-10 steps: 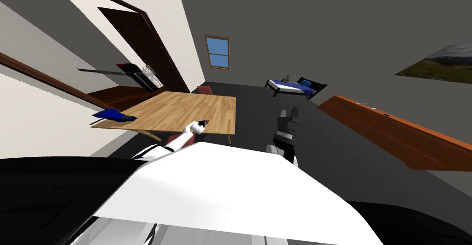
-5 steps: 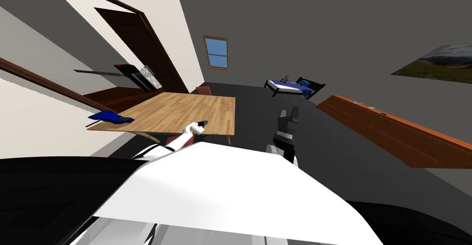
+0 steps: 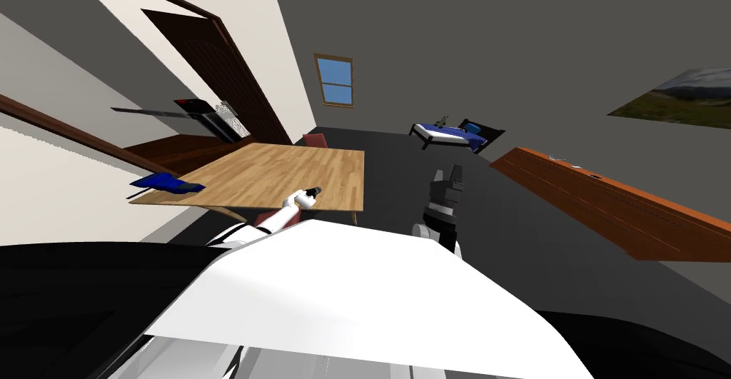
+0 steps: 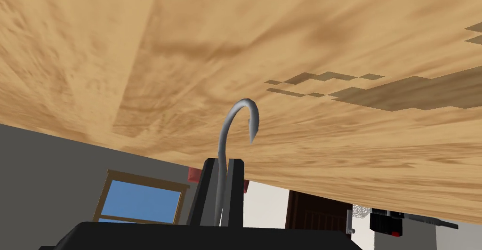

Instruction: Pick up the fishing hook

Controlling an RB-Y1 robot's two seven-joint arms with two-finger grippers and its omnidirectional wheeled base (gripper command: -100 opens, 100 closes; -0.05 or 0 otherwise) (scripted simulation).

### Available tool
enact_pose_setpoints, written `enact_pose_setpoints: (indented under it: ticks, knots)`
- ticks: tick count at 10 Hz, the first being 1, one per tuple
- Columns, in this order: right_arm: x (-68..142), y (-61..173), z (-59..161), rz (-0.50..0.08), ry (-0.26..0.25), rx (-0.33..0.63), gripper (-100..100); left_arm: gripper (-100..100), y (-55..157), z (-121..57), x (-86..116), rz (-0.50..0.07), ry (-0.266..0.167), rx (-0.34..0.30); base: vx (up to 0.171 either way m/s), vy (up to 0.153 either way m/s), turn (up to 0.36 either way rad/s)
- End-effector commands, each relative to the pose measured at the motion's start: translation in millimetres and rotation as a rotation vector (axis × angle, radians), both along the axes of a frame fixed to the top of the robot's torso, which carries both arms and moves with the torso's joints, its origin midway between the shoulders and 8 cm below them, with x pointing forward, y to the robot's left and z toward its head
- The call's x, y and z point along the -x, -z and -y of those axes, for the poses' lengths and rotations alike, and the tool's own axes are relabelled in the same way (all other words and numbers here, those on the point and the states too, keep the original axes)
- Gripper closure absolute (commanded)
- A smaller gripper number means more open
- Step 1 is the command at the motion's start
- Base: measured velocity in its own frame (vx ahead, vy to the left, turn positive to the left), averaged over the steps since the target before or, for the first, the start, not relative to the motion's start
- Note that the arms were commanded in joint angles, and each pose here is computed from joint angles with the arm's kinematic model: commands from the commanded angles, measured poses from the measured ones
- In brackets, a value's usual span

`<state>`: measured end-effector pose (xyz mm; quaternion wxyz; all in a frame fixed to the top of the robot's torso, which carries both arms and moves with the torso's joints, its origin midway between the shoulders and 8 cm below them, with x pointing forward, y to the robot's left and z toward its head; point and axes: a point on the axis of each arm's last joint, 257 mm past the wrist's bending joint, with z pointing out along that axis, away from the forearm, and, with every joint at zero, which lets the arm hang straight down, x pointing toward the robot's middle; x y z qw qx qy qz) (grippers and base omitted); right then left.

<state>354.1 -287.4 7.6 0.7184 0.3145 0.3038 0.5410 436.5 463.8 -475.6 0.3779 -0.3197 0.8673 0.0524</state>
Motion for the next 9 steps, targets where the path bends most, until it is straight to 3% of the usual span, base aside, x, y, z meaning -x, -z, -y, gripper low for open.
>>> enact_pose_setpoints:
  ticks: [1,3,4,5,8,9]
  knots:
    - [0.0,0.0,0.0,0.000,0.000,0.000,0,100,0.0,0.0,0.0,0.000,0.000,0.000,0.005,0.000,-0.014]
    - [0.0,0.0,0.0,0.000,0.000,0.000,0,100,-2.7,1.1,-3.4,0.008,0.004,0.001,0.000,0.000,0.000]
    - [0.0,0.0,0.0,0.000,0.000,0.000,0,0,-2.4,0.9,-3.0,0.007,0.004,0.000,0.000,0.000,0.000]
    - [0.0,0.0,0.0,0.000,0.000,0.000,0,100,-4.9,2.6,-1.7,-0.003,0.002,0.000,-0.048,-0.002,0.027]
    - [0.0,-0.1,0.0,0.000,0.000,0.000,0,100,-9.5,4.1,-4.1,-0.003,0.005,-0.001,-0.059,-0.012,0.021]
    - [0.0,0.0,0.0,0.000,0.000,0.000,0,0,-9.3,3.8,-3.4,-0.006,0.004,-0.002,-0.007,-0.002,0.001]
